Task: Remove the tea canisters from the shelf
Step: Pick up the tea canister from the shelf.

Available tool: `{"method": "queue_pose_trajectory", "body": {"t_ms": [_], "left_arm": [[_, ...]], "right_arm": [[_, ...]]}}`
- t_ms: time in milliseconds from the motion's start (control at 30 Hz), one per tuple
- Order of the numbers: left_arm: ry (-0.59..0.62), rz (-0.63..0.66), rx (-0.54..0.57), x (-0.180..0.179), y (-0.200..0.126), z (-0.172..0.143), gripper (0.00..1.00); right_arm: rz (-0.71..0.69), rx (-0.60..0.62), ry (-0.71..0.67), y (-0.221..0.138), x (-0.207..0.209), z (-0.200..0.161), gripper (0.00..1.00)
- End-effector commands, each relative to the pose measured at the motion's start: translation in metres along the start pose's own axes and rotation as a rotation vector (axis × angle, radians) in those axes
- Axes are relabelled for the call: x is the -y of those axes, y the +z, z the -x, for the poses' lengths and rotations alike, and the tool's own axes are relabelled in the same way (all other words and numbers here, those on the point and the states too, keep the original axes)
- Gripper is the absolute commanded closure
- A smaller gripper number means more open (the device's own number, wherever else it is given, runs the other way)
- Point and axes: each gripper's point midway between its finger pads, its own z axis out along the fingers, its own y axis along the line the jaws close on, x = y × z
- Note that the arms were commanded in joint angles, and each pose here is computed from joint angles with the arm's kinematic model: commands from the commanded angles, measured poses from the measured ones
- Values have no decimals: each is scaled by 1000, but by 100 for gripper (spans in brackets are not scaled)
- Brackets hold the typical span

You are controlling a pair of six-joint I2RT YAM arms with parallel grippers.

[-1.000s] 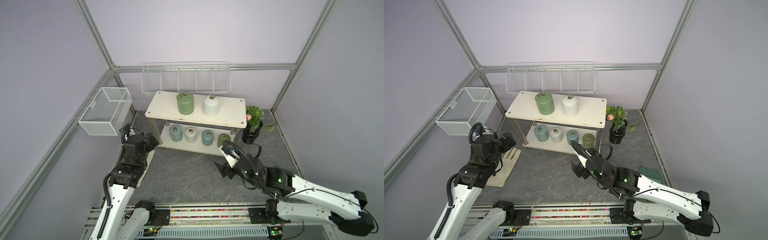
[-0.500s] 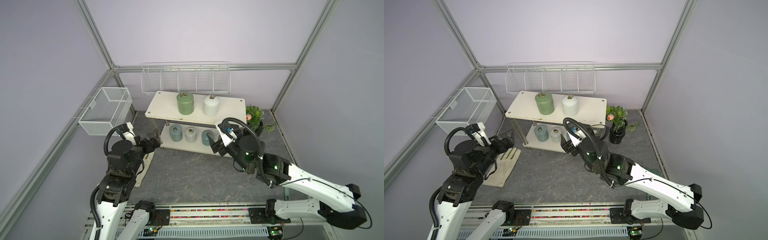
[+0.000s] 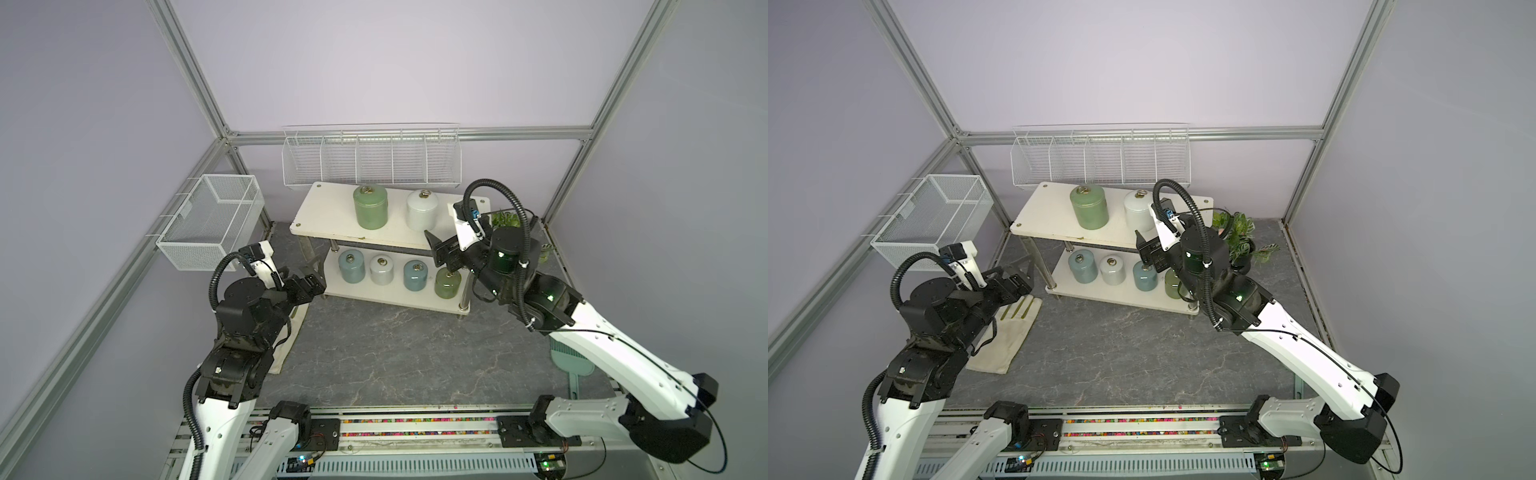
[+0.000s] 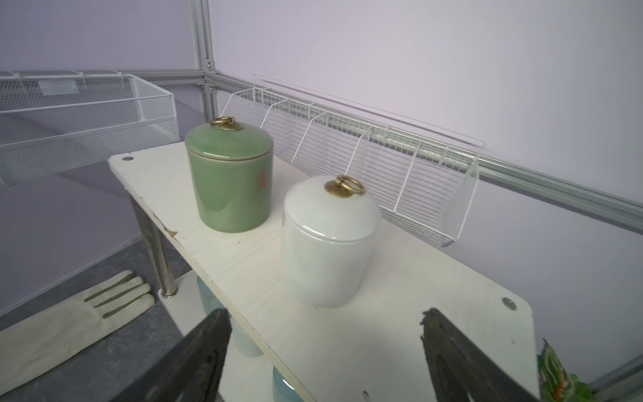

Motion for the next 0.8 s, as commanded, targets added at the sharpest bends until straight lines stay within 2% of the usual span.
{"method": "queue_pose_trajectory", "body": {"t_ms": [0,233,767], "left_arm": [[12,-34,-8,5,4,-4,0],[23,-60,-26,9,7,-7,0],[26,-46,-17,6,9,-8,0]], "right_arm": [[86,18,14,12,-17,-4,11],[56,56,55,32,-8,-17,11],[101,42,124,68,1,-37,11]]}}
